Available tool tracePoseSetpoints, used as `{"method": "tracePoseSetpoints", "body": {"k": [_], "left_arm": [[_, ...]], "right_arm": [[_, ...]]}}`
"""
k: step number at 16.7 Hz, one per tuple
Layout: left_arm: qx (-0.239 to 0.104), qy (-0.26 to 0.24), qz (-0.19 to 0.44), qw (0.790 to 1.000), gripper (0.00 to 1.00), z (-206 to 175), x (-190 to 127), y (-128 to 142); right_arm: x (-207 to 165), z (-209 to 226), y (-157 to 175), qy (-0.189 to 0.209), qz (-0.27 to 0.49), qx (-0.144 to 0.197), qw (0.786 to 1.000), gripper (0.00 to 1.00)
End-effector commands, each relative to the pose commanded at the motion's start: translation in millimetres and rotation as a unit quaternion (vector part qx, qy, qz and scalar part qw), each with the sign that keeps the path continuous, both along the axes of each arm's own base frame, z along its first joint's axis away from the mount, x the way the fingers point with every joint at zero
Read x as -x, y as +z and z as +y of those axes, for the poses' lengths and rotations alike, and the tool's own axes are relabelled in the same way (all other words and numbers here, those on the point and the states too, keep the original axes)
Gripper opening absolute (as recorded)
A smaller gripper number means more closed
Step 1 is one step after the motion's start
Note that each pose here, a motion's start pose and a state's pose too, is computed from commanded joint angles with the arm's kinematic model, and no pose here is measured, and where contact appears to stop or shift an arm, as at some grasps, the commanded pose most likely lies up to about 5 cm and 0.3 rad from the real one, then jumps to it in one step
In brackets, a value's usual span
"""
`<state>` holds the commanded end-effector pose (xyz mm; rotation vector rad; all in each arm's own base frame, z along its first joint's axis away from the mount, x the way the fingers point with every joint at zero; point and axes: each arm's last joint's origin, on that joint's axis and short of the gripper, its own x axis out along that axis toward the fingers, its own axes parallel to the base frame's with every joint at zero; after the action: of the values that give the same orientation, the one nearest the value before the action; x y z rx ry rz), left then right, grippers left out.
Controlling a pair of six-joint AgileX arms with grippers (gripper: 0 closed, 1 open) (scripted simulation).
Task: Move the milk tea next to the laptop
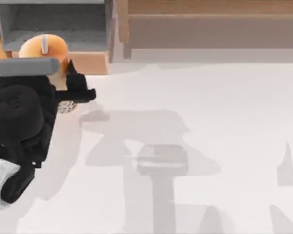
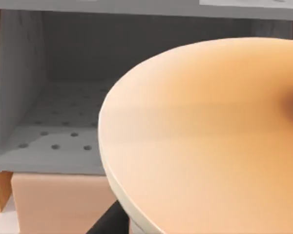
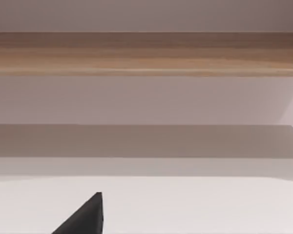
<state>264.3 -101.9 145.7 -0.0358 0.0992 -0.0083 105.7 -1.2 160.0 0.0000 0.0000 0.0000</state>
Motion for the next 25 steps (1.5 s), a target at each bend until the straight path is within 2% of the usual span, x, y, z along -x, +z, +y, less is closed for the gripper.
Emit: {"method": "tracePoseSetpoints", "body": {"k": [6,12,20,25], "left_arm": [[0.002,0.003,-0.028,1.000,0.00,66,4,25],[-0.002,0.001,-0.050,0.999,0.00,123,30,41],[-0.017,-0.005,0.026,0.999,0.00,160,71,14],[-0.017,-0.008,0.050,0.999,0.00,163,79,4]], "right_arm": [[0,0,0,0.000,0.000,0.000,1.000,1.00],[0,0,0,0.000,0.000,0.000,1.000,1.00],[0,0,0,0.000,0.000,0.000,1.000,1.00],[0,0,0,0.000,0.000,0.000,1.000,1.00]]}}
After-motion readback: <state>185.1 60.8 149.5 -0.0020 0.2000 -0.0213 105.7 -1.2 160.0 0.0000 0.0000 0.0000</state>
